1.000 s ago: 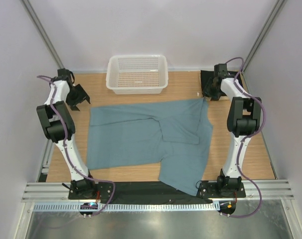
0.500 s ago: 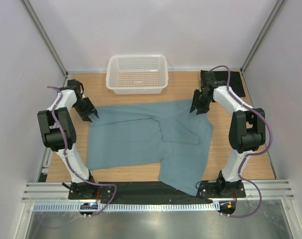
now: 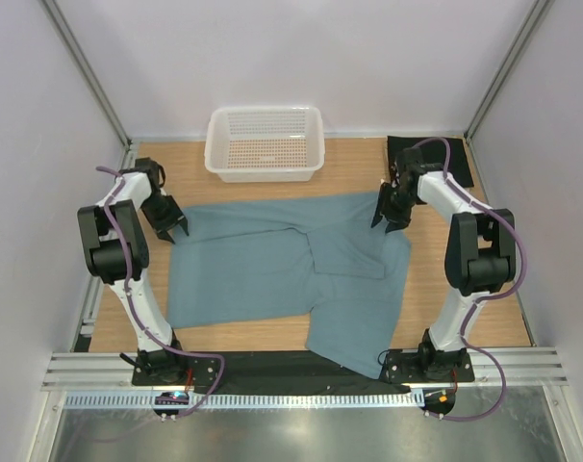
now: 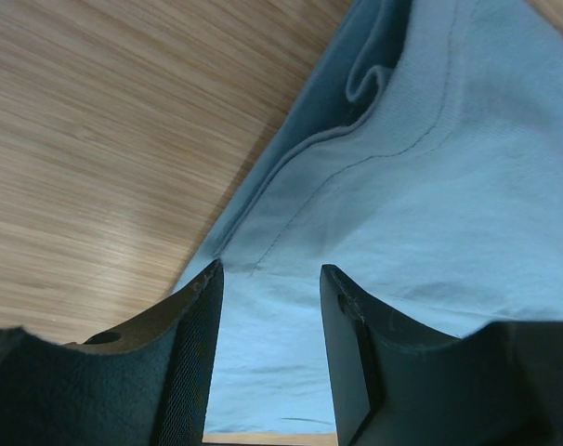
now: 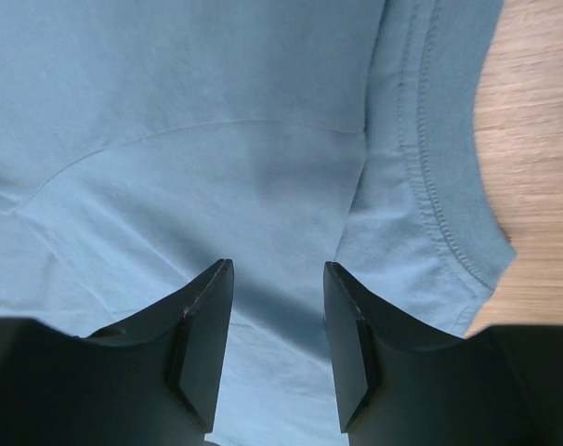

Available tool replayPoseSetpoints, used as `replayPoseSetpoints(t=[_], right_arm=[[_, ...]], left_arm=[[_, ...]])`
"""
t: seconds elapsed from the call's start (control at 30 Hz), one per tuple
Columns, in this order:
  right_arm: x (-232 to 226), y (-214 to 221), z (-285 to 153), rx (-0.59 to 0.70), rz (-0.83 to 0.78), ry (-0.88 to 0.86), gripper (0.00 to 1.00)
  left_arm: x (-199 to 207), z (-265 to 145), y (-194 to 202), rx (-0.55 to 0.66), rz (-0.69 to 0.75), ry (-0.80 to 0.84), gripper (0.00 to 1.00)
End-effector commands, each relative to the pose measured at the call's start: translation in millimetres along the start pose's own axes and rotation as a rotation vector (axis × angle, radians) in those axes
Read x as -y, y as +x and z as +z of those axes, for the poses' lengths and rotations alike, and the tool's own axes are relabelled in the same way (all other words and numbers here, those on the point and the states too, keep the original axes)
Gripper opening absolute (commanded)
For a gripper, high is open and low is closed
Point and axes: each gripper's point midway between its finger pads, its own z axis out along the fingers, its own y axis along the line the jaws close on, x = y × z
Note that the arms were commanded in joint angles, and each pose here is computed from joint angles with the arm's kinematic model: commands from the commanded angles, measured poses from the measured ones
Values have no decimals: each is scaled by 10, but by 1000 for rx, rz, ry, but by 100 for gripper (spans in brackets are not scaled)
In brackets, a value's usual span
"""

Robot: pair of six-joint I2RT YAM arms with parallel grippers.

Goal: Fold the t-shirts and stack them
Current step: Fold the tshirt

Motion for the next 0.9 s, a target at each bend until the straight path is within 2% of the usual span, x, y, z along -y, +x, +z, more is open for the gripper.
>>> replayPoseSetpoints(t=[0.0, 0.27, 0.5, 0.87], right_arm=[[28, -205, -23, 55, -4, -7, 49], [230, -429, 129, 81, 35, 12, 40], [181, -607, 236, 90, 37, -6, 29], [206, -641, 383, 60, 45, 4, 28]], left_arm=[[-74, -77, -51, 15, 17, -39, 48], [-100, -25, 47, -8, 5, -43, 47], [-175, 41, 79, -27, 6, -78, 37], [-214, 140, 117, -52, -7, -99, 33]])
